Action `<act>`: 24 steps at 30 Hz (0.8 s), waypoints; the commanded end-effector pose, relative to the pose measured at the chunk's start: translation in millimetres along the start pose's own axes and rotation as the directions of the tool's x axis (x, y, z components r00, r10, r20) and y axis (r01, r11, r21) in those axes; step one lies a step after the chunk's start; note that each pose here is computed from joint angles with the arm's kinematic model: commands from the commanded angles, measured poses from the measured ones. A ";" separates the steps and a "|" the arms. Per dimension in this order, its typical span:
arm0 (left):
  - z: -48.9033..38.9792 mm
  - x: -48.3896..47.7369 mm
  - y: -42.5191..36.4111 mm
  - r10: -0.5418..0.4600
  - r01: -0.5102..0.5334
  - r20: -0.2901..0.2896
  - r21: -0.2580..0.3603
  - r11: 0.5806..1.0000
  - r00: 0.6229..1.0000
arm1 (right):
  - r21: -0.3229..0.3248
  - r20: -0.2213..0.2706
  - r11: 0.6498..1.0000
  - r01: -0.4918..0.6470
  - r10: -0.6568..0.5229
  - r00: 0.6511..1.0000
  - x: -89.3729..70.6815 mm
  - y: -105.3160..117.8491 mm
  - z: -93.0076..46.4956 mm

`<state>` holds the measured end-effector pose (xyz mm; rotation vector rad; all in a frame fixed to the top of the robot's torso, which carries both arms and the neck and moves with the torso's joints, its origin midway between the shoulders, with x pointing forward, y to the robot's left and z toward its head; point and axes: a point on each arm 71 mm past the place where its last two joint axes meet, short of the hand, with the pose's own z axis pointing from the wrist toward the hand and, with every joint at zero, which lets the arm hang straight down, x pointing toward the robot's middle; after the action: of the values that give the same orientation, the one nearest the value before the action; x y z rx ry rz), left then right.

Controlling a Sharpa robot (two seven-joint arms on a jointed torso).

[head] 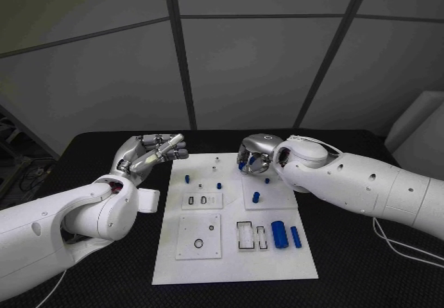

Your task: Assemble the parts on the task board

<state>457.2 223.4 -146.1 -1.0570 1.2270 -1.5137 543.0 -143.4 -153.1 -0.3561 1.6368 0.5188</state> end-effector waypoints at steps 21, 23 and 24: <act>1.9 2.1 -0.5 -0.006 0.006 -0.021 0.006 1.000 1.000 | -0.020 0.195 0.999 -0.036 0.039 0.980 -8.8 29.2 35.9; 2.1 2.4 -0.4 -0.006 0.006 -0.022 0.006 1.000 1.000 | -0.022 0.193 0.999 -0.036 0.040 0.980 -8.1 31.7 38.9; 2.2 2.5 -0.3 -0.006 0.006 -0.022 0.006 1.000 1.000 | -0.023 0.192 0.999 -0.037 0.040 0.981 -7.7 32.7 40.3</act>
<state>458.7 222.2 -146.8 -1.0573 1.2317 -1.5191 560.4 -95.5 -147.6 -0.2850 1.4816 0.5720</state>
